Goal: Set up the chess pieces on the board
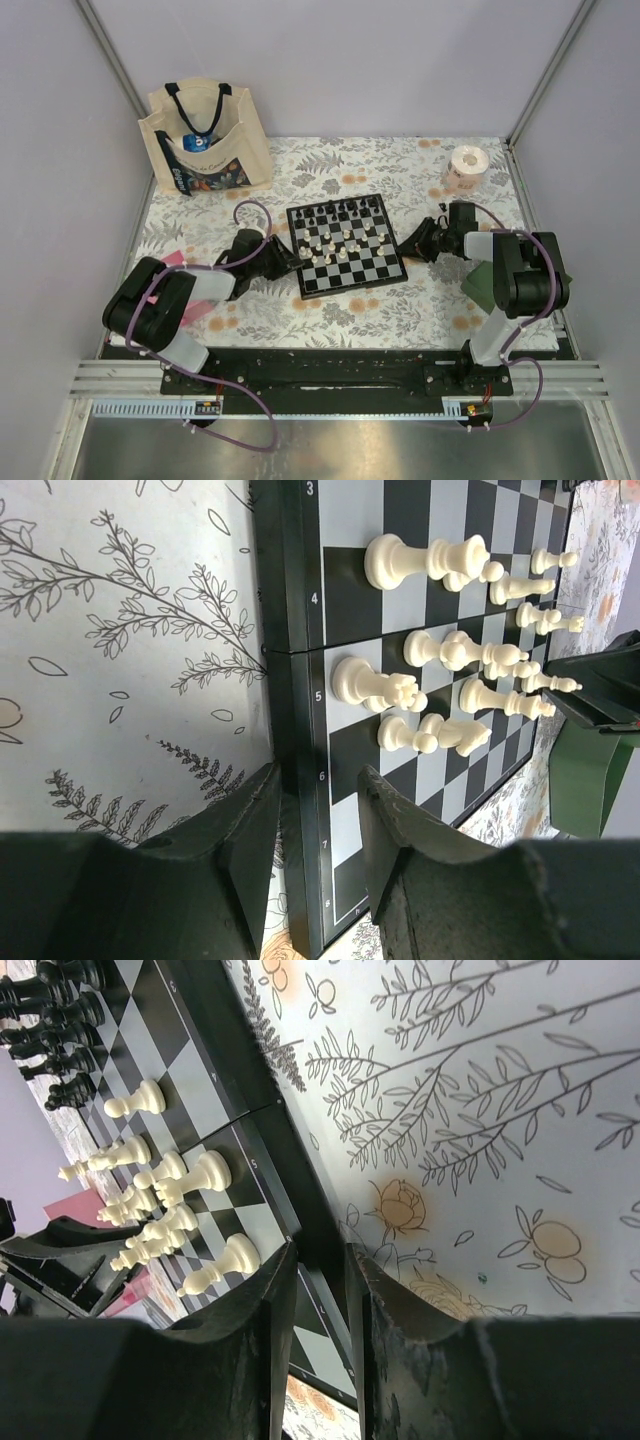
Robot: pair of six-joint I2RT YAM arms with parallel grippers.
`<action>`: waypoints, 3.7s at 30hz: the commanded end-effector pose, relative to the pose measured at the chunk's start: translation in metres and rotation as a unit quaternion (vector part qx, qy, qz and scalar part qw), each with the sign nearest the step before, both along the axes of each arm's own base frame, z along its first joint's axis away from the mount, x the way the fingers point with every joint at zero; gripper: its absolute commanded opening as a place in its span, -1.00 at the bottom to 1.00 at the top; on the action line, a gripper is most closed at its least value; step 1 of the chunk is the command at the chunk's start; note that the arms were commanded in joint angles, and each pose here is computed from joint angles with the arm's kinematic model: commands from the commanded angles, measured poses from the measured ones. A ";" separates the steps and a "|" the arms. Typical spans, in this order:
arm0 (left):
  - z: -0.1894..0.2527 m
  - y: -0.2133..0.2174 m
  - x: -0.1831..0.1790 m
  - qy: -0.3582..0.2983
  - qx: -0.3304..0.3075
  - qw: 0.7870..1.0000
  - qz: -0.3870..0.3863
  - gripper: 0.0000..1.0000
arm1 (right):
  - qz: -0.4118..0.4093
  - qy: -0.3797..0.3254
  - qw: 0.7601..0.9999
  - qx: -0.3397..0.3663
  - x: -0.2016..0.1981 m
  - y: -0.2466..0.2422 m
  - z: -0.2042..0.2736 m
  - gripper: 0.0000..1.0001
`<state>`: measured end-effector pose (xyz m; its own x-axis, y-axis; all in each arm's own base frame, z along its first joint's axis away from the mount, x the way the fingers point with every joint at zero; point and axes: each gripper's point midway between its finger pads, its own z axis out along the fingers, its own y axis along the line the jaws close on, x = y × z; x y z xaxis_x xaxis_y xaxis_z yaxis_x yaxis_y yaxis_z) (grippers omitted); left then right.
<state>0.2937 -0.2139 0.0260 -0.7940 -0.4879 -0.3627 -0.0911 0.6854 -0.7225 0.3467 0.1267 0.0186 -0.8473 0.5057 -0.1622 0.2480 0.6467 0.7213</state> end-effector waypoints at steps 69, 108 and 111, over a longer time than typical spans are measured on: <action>0.223 0.176 -0.027 -0.186 0.394 0.887 0.154 0.98 | 0.184 -0.252 0.949 -0.044 0.032 0.153 0.213 0.99; 0.193 0.195 -0.017 -0.124 0.397 0.895 0.161 0.98 | 0.309 -0.126 0.891 -0.308 -0.033 0.174 0.069 0.00; 0.194 0.197 -0.016 -0.123 0.396 0.895 0.165 0.98 | 0.309 -0.123 0.891 -0.310 -0.031 0.175 0.066 0.00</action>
<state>0.2702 -0.0134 0.2088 -0.5310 -0.1791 -0.8282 -0.3014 0.9534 -0.0129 0.3078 0.2936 0.0799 -0.8517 -0.2807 -0.4424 -0.3911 0.9025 0.1803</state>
